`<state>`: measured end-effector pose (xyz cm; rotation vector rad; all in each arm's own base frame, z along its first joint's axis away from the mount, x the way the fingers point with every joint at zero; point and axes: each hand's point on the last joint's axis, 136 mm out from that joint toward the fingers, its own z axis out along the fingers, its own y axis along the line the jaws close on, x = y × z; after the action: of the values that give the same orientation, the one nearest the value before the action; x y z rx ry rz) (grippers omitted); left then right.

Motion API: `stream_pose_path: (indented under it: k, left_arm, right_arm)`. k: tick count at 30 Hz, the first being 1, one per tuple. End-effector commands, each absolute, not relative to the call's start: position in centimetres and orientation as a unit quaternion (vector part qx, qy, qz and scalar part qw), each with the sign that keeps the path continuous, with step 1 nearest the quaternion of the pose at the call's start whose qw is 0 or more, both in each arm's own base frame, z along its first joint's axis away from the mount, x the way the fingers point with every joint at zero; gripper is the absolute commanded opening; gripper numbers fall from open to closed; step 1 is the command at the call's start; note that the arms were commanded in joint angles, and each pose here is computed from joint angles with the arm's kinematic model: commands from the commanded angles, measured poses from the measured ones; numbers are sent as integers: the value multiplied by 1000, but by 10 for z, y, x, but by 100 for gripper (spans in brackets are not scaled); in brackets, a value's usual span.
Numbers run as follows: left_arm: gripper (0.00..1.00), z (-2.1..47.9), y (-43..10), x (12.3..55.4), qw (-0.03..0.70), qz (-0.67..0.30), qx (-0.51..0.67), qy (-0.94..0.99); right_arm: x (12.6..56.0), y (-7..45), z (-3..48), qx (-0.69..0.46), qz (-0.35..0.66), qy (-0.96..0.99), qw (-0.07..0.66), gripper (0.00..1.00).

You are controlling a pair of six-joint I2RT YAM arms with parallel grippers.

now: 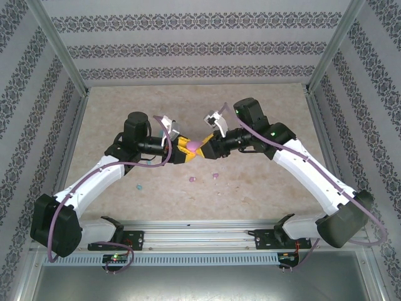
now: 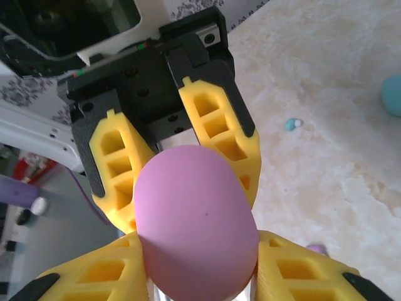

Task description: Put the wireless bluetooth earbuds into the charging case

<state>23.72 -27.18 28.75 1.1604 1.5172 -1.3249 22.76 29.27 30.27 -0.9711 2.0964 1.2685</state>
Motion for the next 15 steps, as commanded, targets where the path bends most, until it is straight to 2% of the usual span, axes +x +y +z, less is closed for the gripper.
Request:
stream_pose_path:
  k: [1,5,15]
  left_arm:
    - [12,305,-271,224,424,-522,491,553]
    - [12,306,-269,221,429,-521,492,550]
    - [12,295,-266,218,432,-518,481,559]
  right_arm:
    - [246,293,315,-315,487,771,264,38]
    - [256,291,311,-291,480,785,261,47]
    - [268,289,307,-254,474,800,264,50]
